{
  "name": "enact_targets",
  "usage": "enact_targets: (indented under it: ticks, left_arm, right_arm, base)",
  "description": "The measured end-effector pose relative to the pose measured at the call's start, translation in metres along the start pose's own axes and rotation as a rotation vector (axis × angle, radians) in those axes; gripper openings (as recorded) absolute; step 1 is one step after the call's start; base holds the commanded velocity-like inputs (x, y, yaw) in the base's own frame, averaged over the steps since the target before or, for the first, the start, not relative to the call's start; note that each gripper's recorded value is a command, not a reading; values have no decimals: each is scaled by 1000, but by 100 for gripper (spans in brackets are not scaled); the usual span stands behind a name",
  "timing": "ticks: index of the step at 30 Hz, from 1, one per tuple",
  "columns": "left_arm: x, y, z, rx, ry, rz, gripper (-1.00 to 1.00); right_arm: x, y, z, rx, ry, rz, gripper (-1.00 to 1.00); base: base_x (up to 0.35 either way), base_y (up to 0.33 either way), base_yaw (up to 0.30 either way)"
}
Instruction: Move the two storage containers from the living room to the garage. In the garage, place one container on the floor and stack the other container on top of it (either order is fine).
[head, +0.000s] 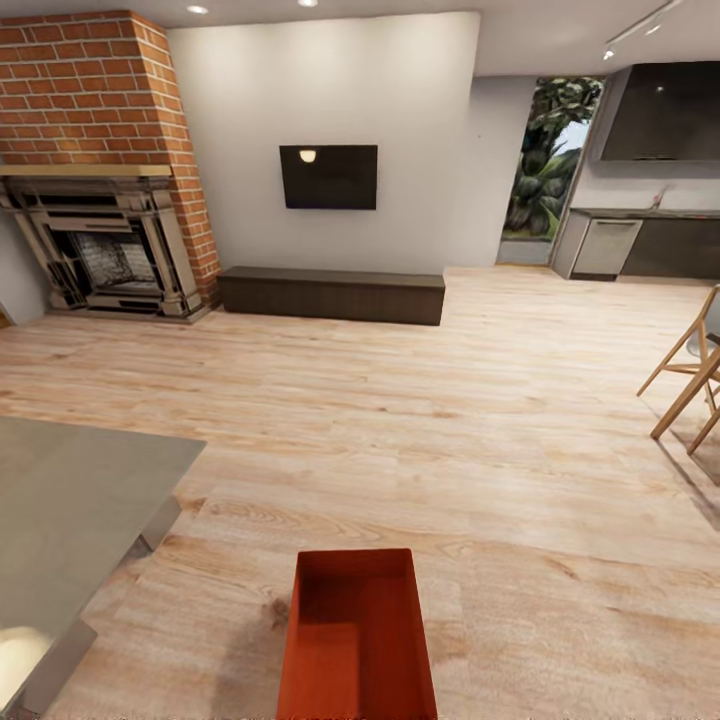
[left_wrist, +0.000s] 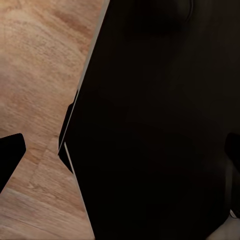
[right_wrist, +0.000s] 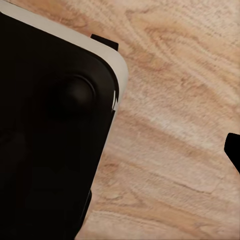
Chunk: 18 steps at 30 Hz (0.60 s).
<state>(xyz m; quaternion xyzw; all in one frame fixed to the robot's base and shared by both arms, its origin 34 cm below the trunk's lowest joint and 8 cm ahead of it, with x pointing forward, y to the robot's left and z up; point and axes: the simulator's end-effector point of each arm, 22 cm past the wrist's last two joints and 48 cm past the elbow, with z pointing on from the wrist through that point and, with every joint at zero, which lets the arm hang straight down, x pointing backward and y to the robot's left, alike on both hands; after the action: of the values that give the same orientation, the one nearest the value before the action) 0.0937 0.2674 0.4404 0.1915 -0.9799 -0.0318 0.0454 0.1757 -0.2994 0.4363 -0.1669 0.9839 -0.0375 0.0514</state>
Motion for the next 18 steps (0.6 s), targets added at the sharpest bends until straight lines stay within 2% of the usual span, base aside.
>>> enact_targets:
  ticks: [18]
  left_arm:
    - [10, 4, 0, -11, 27, 1, 100]
  right_arm:
    - [11, 4, 0, -9, 27, -1, 100]
  base:
    - [0, 0, 0]
